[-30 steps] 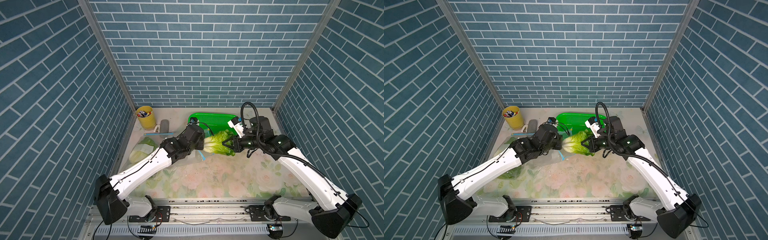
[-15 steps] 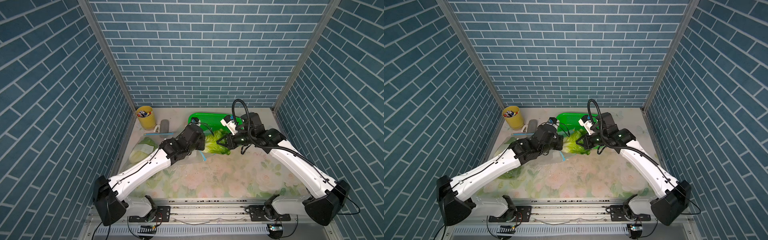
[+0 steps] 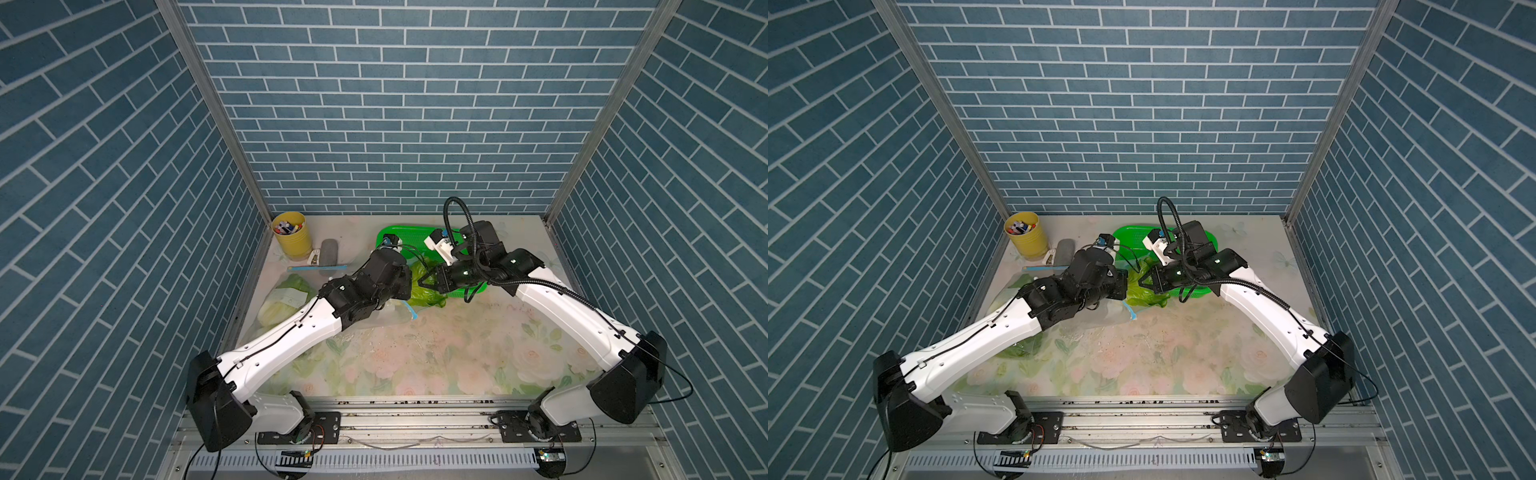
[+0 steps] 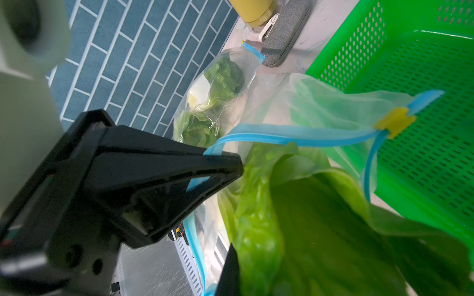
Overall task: Put the chinese cabbages into a zipper bag and zip it
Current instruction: Place the Chinese cabbage in the zipper food storage bag.
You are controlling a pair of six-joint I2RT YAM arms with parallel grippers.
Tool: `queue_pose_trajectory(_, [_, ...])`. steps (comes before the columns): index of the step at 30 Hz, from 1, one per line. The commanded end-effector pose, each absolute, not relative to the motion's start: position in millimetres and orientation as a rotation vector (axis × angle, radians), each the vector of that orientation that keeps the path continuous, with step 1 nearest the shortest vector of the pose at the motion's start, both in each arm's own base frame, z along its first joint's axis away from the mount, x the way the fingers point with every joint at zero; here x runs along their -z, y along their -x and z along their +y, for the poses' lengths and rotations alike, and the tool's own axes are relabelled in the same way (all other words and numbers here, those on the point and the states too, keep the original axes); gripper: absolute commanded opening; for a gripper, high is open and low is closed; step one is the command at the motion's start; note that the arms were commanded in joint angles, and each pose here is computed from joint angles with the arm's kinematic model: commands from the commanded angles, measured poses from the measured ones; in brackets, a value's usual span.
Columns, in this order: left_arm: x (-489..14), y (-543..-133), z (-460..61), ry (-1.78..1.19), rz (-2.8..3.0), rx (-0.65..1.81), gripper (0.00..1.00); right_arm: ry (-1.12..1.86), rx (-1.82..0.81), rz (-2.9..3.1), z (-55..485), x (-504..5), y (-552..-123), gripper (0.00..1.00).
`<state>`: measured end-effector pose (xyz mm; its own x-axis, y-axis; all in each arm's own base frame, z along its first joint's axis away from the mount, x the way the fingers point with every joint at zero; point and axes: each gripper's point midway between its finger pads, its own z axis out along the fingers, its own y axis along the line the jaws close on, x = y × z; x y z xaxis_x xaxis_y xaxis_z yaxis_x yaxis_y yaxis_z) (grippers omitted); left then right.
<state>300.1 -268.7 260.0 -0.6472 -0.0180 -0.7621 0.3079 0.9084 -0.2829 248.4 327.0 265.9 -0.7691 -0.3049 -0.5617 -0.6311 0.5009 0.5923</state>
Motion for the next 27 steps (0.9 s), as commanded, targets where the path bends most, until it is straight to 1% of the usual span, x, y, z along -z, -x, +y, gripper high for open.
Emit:
queue_pose_trajectory(1, [-267.4, -298.0, -270.1, -0.199, 2.206, 0.533, 0.0, 0.782, -1.232, 2.304, 341.2, -272.7, -251.2, 0.0])
queue_pose_trajectory(3, [-268.6, -298.2, -269.6, -0.197, 2.202, 0.532, 0.0, 0.789, -1.236, 2.314, 343.2, -266.9, -250.2, 0.0])
queue_pose_trajectory(4, [-269.3, -298.1, -268.8, -0.195, 2.2, 0.531, 0.0, 0.788, -1.234, 2.313, 343.0, -266.0, -250.9, 0.02])
queue_pose_trajectory(6, [-271.3, -298.8, -265.3, -0.173, 2.193, 0.524, 0.0, 0.792, -1.233, 2.31, 342.7, -266.0, -250.5, 0.07])
queue_pose_trajectory(9, [-276.8, -300.1, -262.9, -0.16, 2.175, 0.519, 0.0, 0.809, -1.251, 2.29, 342.5, -269.2, -246.7, 0.12])
queue_pose_trajectory(11, [-279.8, -301.3, -260.4, -0.147, 2.164, 0.512, 0.0, 0.816, -1.25, 2.287, 340.7, -269.7, -244.3, 0.19])
queue_pose_trajectory(15, [-284.1, -301.5, -260.5, -0.132, 2.149, 0.53, 0.0, 0.836, -1.268, 2.245, 336.5, -279.9, -236.1, 0.28])
queue_pose_trajectory(18, [-287.6, -301.7, -259.1, -0.12, 2.135, 0.536, 0.0, 0.843, -1.247, 2.219, 329.5, -288.0, -230.8, 0.3])
queue_pose_trajectory(21, [-289.8, -301.8, -256.7, -0.101, 2.13, 0.537, 0.0, 0.826, -1.21, 2.191, 319.5, -298.3, -226.6, 0.34])
queue_pose_trajectory(24, [-291.4, -302.0, -255.1, -0.087, 2.123, 0.537, 0.0, 0.742, -1.069, 2.23, 301.2, -295.6, -233.7, 0.35])
queue_pose_trajectory(27, [-292.6, -302.6, -253.1, -0.071, 2.117, 0.534, 0.0, 0.642, -0.912, 2.334, 281.3, -275.9, -243.4, 0.36])
